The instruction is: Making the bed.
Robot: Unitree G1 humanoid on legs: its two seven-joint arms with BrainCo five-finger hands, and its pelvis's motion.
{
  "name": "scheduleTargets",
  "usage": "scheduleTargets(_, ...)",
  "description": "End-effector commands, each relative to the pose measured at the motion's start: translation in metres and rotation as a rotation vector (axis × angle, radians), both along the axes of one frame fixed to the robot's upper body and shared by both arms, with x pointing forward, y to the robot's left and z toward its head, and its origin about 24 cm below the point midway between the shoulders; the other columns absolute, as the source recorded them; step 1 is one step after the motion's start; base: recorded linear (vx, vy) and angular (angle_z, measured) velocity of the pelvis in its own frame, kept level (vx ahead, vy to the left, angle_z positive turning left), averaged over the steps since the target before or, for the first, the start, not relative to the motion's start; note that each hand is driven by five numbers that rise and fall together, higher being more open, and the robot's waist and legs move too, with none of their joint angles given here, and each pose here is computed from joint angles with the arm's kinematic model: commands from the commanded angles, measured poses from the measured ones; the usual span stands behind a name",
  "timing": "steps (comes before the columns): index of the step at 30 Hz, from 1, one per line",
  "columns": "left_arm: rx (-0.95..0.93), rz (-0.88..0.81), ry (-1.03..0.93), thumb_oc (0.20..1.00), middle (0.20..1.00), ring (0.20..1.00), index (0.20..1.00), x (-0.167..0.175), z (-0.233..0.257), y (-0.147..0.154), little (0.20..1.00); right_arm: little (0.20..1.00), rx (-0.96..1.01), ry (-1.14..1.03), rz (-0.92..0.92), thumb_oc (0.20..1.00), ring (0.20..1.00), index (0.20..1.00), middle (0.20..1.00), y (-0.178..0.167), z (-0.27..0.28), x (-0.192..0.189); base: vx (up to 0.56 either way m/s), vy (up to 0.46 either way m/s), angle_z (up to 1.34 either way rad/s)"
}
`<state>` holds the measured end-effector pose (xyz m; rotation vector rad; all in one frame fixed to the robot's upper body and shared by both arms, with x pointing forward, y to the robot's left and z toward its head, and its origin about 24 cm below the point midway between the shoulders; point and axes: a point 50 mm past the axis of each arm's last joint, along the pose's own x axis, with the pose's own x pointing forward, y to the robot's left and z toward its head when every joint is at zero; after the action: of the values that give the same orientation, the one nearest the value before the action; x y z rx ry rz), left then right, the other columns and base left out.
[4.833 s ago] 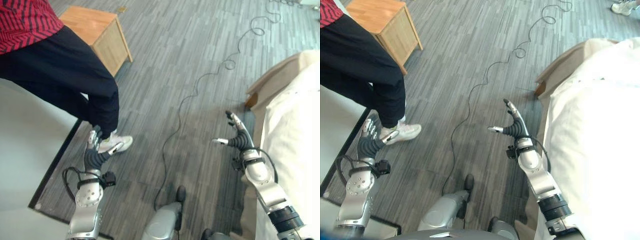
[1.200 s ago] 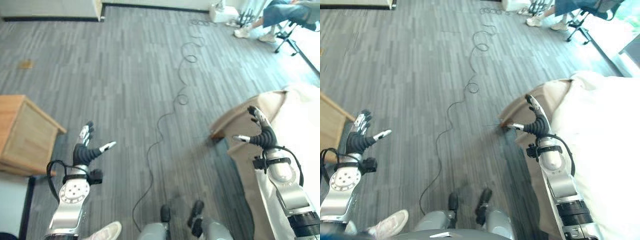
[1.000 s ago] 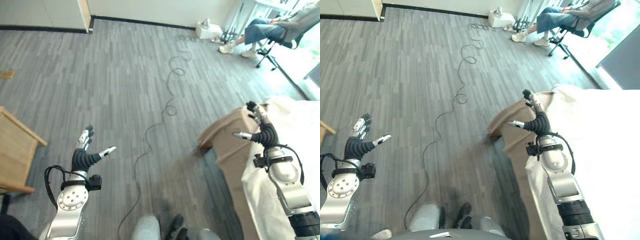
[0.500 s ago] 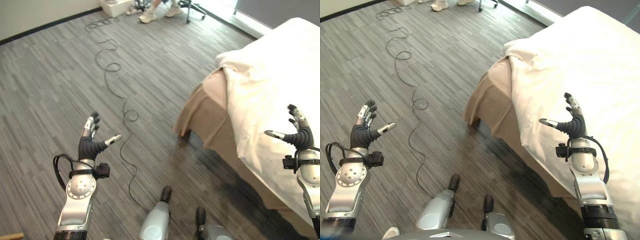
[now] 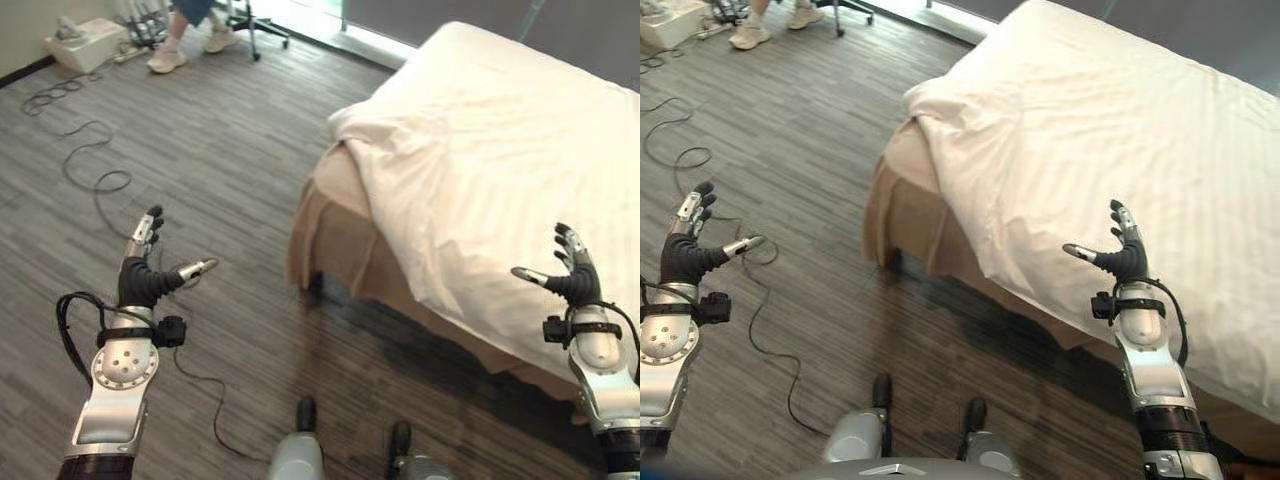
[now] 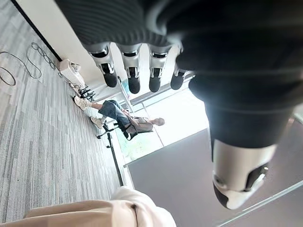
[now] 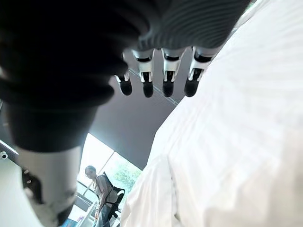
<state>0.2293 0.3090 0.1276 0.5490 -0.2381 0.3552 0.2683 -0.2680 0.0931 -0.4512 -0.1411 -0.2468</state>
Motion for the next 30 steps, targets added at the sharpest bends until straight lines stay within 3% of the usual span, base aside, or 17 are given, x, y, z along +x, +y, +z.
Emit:
scheduleTargets(1,0.063,0.022,-0.112,1.000,1.000,1.000,1.000,0.003,0.022,0.005,1.000,1.000,-0.061,-0.117,0.026,1.000,1.000,1.000,1.000,0.005,0.030,0.016,0.11,-0.192,-0.28)
scheduleTargets(14,-0.102,-0.009,-0.141,1.000,1.000,1.000,1.000,-0.003,0.002,-0.015,1.000,1.000,-0.088,-0.136,0.064,1.000,1.000,1.000,1.000,0.007,0.040,0.025,0.05,-0.016,-0.09)
scheduleTargets(24,-0.036,-0.075,-0.158,1.000,1.000,1.000,1.000,0.009,0.018,-0.023,1.000,1.000,-0.032,-0.036,0.041,1.000,1.000,1.000,1.000,0.003,0.009,0.009,0.08,0.103,-0.05)
scheduleTargets(25,-0.574,0.096,0.326,1.000,1.000,1.000,1.000,-0.034,-0.144,-0.043,1.000,1.000,-0.068,0.169,-0.172,1.000,1.000,1.000,1.000,-0.026,-0.046,-0.027,0.02,0.089,-0.05)
scheduleTargets(30,-0.579,0.108,0.264,1.000,1.000,1.000,1.000,-0.033,-0.134,-0.044,1.000,1.000,-0.044,0.124,-0.173,1.000,1.000,1.000,1.000,-0.024,-0.037,-0.028,0.03,0.026,0.20)
